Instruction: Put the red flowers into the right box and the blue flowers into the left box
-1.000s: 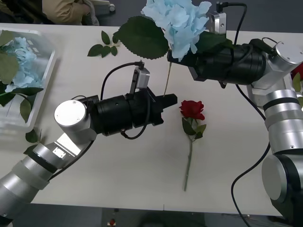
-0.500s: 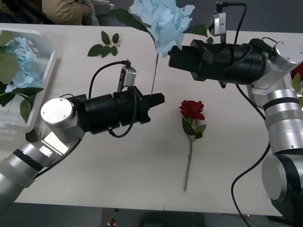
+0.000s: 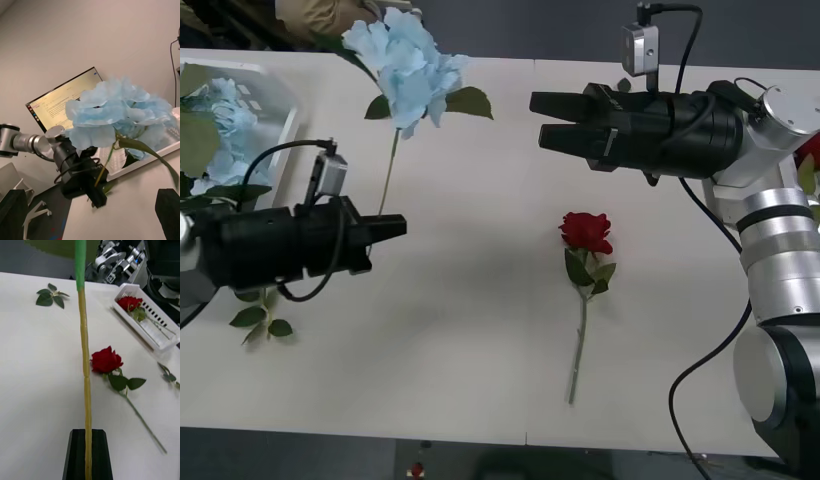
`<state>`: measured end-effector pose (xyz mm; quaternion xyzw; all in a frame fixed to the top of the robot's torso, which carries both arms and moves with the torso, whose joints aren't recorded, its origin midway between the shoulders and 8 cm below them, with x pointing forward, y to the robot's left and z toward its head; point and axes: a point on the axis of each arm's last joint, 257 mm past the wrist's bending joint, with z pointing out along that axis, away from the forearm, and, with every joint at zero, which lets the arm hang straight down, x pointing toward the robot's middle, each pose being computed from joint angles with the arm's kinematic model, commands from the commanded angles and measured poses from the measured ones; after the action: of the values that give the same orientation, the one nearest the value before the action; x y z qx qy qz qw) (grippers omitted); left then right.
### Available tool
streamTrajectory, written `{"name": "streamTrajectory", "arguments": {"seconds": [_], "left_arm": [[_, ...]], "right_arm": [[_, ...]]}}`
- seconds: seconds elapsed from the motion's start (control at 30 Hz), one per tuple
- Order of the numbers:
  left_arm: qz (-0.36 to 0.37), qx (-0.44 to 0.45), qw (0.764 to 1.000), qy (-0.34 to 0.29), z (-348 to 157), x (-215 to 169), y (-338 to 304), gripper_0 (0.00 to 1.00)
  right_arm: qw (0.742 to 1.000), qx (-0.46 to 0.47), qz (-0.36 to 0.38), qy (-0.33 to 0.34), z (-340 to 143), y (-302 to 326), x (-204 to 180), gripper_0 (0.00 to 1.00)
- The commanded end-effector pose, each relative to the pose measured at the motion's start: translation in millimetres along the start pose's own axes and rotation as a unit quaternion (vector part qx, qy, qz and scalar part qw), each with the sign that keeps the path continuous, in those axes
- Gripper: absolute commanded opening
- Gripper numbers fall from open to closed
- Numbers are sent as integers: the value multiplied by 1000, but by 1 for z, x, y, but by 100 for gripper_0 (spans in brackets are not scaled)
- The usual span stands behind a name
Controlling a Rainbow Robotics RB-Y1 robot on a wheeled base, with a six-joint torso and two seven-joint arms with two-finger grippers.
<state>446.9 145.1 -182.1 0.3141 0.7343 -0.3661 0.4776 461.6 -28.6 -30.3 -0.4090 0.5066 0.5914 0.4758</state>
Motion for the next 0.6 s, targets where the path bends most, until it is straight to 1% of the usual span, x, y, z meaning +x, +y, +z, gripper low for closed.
{"name": "streamTrajectory", "arguments": {"seconds": [0.03,0.13,0.17,0.27,0.33,0.4,0.47,0.5,0.6], "left_arm": [[31,-13,999,1,-52,-13,3,0],[38,-28,999,15,-87,-10,9,0],[39,-37,998,21,-101,-8,14,0],[49,-59,996,36,-132,-5,25,0],[56,-70,995,45,-145,-2,33,0],[76,-88,991,66,-167,3,47,0],[93,-101,987,83,-182,7,58,0],[109,-114,983,96,-194,7,70,0],[127,-142,974,122,-222,8,90,0]], "right_arm": [[996,2,-61,60,-14,1,-17,100],[991,8,-67,111,-33,0,-4,100],[990,13,-57,129,-41,-2,0,100],[985,26,0,172,-59,0,12,100],[981,34,20,191,-66,-1,16,100],[971,65,65,223,-84,-6,24,100],[963,84,95,236,-94,-9,29,100],[955,103,125,249,-103,-12,35,100],[938,140,168,269,-118,-18,48,100]]}}
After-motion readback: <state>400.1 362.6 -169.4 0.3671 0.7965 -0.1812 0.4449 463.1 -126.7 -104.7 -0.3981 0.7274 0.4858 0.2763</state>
